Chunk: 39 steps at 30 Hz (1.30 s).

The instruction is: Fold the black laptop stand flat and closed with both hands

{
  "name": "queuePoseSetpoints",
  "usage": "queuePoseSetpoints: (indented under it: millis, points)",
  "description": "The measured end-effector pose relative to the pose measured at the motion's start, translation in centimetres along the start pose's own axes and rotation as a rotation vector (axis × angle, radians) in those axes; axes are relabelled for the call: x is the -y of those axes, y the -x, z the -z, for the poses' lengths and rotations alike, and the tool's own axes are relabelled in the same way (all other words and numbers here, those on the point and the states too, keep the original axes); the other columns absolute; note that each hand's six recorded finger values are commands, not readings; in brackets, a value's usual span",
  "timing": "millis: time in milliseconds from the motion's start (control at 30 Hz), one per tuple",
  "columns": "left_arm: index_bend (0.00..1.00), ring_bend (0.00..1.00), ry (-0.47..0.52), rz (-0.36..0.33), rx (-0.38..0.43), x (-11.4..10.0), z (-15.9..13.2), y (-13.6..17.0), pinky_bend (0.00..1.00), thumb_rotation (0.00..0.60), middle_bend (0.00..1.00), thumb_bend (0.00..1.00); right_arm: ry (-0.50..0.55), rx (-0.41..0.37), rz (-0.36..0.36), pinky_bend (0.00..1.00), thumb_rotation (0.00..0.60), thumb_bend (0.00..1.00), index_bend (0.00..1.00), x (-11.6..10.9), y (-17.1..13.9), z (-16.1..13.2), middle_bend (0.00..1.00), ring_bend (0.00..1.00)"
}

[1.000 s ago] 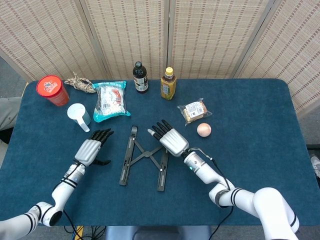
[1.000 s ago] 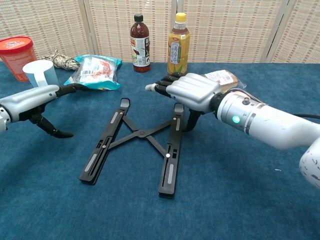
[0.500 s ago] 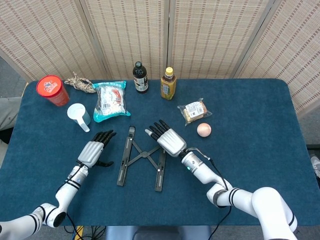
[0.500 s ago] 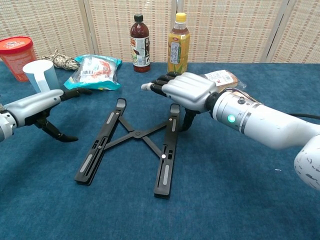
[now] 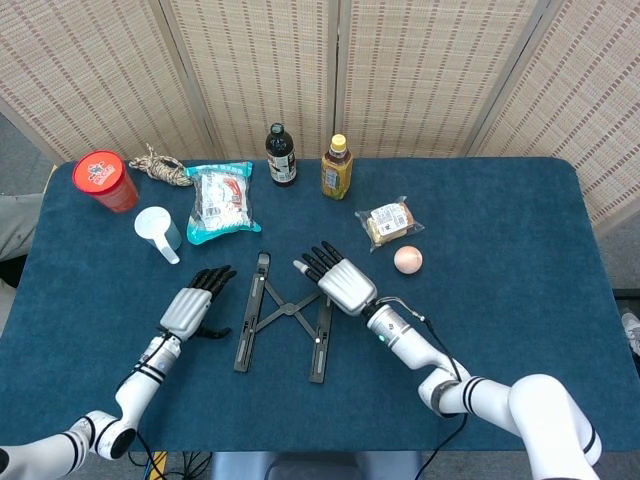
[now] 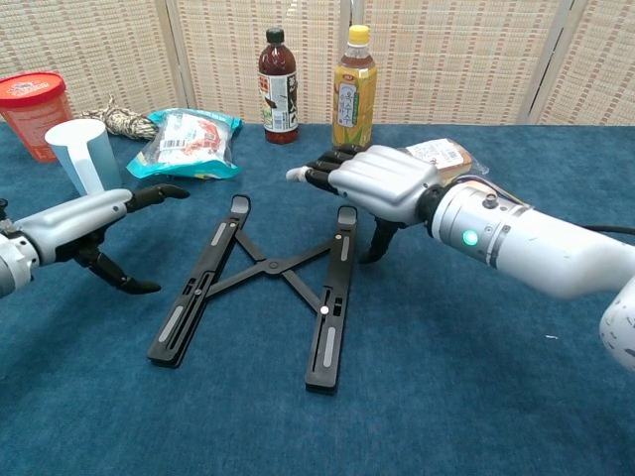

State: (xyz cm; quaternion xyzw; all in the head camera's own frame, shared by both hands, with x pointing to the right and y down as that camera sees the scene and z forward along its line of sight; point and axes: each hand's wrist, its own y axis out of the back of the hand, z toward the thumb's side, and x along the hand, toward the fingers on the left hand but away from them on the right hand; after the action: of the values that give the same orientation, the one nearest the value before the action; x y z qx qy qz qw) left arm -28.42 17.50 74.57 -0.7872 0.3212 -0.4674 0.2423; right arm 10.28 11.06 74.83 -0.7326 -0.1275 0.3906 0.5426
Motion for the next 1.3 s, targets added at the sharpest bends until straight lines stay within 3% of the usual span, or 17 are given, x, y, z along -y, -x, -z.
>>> queuePoseSetpoints:
  millis: [667,933,1300]
  points:
    - [0.02,0.0,0.046,0.018,0.0,1.6,-0.6,0.1,0.0,0.6,0.0,0.13,0.001,-0.011,-0.014,0.0,0.6,0.0,0.0,0.5,-0.5,-0.2,0.08,0.0]
    - [0.02,0.0,0.058,0.024,0.003,2.0,-0.9,0.0,0.0,0.6,0.0,0.13,0.006,-0.014,-0.015,0.0,0.6,0.0,0.0,0.9,-0.5,-0.6,0.03,0.0]
    - [0.02,0.0,0.074,0.029,0.004,2.3,-1.2,-0.3,0.0,0.6,0.0,0.13,0.026,-0.011,0.023,0.0,0.6,0.0,0.0,0.9,-0.1,-1.3,0.0,0.0]
